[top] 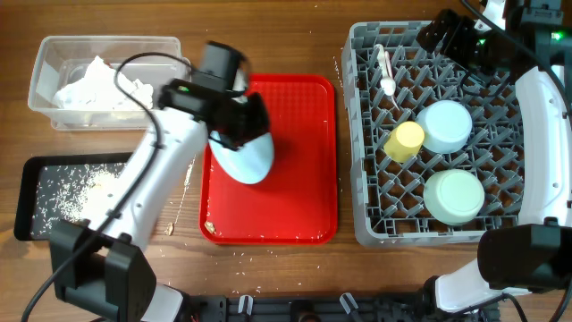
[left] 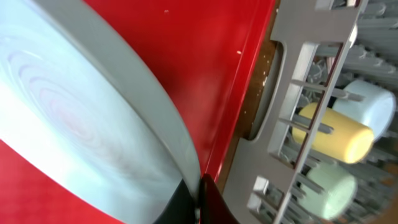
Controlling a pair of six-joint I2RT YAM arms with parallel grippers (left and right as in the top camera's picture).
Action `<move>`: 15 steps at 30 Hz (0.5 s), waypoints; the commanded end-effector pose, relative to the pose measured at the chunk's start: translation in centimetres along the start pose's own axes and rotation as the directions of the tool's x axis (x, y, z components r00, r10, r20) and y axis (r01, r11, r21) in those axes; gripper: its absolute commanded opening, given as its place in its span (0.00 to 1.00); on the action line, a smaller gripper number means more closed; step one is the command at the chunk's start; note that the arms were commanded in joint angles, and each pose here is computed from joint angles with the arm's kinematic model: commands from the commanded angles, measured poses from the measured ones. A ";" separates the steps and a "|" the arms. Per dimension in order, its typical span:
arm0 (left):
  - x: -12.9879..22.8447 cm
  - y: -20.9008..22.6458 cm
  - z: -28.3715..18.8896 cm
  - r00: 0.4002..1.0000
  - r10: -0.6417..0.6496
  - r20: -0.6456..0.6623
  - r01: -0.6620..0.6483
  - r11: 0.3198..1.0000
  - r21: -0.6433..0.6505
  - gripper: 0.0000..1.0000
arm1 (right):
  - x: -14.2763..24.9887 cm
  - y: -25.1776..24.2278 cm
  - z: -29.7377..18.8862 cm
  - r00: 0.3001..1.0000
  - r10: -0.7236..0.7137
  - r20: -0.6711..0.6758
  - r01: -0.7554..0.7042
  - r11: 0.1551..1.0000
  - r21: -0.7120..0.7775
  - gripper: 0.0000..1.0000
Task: Sort waste into correct bins and load items into the dishwasher rack
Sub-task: 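Carry the emptied plate right and set it on the red tray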
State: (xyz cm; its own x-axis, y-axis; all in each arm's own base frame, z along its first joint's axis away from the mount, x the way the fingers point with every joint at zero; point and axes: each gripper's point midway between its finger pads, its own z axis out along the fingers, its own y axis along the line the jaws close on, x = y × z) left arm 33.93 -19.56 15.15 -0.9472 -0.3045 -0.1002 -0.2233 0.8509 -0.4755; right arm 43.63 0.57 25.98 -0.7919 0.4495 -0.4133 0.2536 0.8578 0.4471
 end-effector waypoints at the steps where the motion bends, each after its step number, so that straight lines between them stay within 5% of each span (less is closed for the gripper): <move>1: 0.6 -0.5 2.0 0.995 -0.020 0.093 0.032 0.991 -0.127 0.04 | -0.2 0.3 -1.0 1.000 -0.001 0.024 0.001 1.000 -0.004 1.00; 6: 3.2 -1.5 4.2 0.997 0.057 0.051 -0.047 0.983 -0.175 0.04 | -0.2 0.3 -1.0 1.000 -0.001 0.024 0.001 1.000 -0.003 1.00; 11: 4.4 -1.6 5.1 0.997 0.076 0.019 -0.071 0.978 -0.194 0.32 | -0.2 0.3 -1.0 1.000 -0.001 0.024 0.001 1.000 -0.003 1.00; 15: 3.9 -1.5 4.8 0.997 0.066 0.028 -0.059 0.980 -0.190 0.38 | -0.2 0.3 -1.0 1.000 -0.001 0.024 0.001 1.000 -0.003 1.00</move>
State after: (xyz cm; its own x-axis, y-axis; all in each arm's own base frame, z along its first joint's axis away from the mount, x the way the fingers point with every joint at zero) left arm 31.04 -24.57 11.31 -0.9597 -0.2434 -0.1407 -0.1915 0.9323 -0.3067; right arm 43.63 0.57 25.98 -0.7919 0.4495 -0.4133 0.2536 0.8578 0.4471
